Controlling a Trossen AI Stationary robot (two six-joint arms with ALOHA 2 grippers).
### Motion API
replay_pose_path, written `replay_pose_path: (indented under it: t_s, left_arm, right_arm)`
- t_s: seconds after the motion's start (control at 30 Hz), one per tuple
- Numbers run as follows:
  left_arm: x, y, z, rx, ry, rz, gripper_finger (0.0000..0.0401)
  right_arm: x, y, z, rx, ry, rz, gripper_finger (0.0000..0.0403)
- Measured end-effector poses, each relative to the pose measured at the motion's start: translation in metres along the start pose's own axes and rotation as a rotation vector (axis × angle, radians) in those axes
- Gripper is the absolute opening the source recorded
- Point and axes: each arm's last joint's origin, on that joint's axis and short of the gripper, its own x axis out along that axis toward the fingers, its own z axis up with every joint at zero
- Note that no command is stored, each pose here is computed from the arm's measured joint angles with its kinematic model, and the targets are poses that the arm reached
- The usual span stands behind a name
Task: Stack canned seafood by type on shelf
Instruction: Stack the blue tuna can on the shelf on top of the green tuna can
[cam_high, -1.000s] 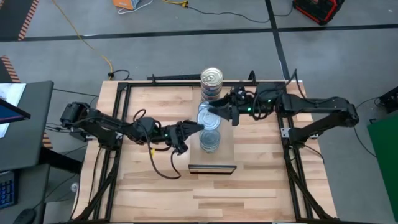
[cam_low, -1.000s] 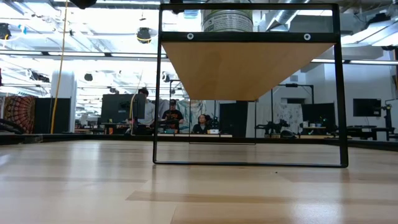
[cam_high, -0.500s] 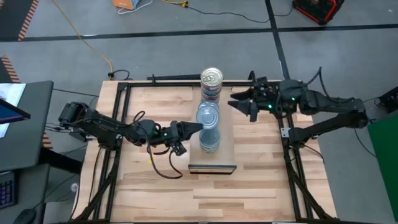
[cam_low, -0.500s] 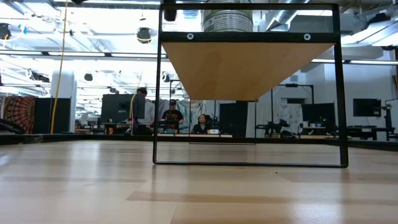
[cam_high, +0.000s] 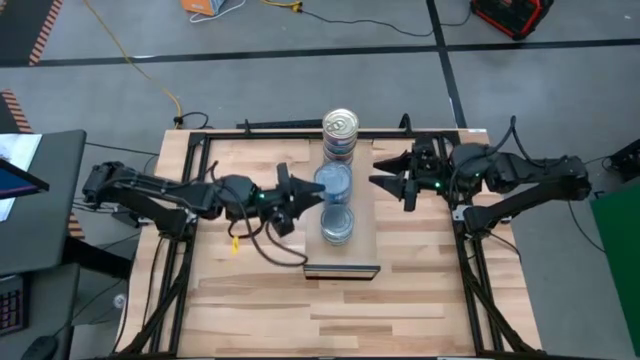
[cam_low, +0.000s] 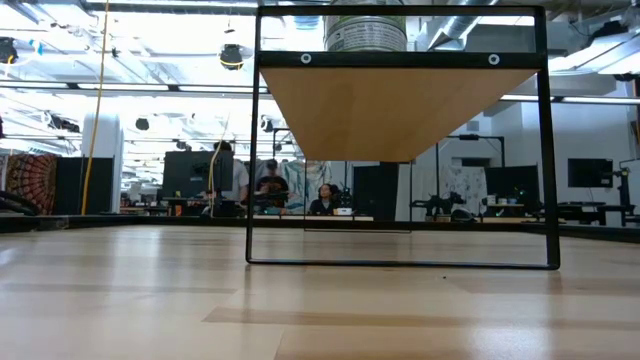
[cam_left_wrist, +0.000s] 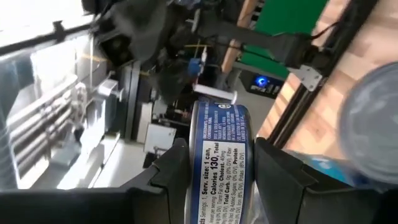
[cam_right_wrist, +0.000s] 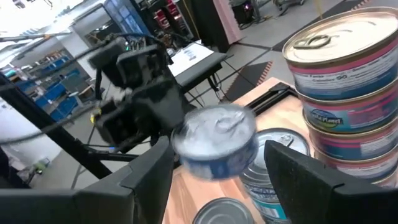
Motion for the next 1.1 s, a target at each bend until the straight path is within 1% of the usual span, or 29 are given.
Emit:
replay_pose_path:
  t_s: [0.07, 0.17, 0.3, 0.4, 0.5, 0.73, 0.9, 1.1]
  left_arm:
    - [0.001, 0.004, -0.003, -0.026, 0.011, 0.012, 0.0146]
    - [0.005, 0.002, -0.01, -0.008, 0.033, 0.0, 0.0146]
    - [0.015, -0.007, -0.016, 0.103, 0.016, -0.042, 0.0146]
    - [0.024, -0.014, -0.019, 0.189, 0.028, -0.053, 0.0146]
    - [0.028, -0.019, -0.02, 0.22, 0.043, -0.065, 0.0146]
    - [0.027, -0.019, -0.019, 0.206, 0.032, -0.063, 0.0146]
    - [0.027, -0.019, -0.019, 0.206, 0.025, -0.064, 0.0154]
    - [0.027, -0.018, -0.017, 0.121, -0.019, -0.065, 0.0172]
  right_arm:
    - [0.003, 0.002, -0.002, -0.003, 0.009, 0.004, 0.0277]
    - [0.005, 0.004, -0.005, -0.008, 0.02, 0.01, 0.0277]
    - [0.007, 0.006, -0.007, -0.011, 0.028, 0.015, 0.0277]
    - [0.008, 0.006, -0.008, -0.012, 0.03, 0.013, 0.0277]
    - [0.007, 0.009, -0.01, -0.016, 0.039, 0.026, 0.0277]
    - [0.005, 0.013, -0.012, -0.03, 0.049, 0.047, 0.0277]
    - [0.005, 0.013, -0.012, -0.039, 0.045, 0.048, 0.0277]
    - [0.004, 0.015, -0.013, -0.038, 0.049, 0.06, 0.0277]
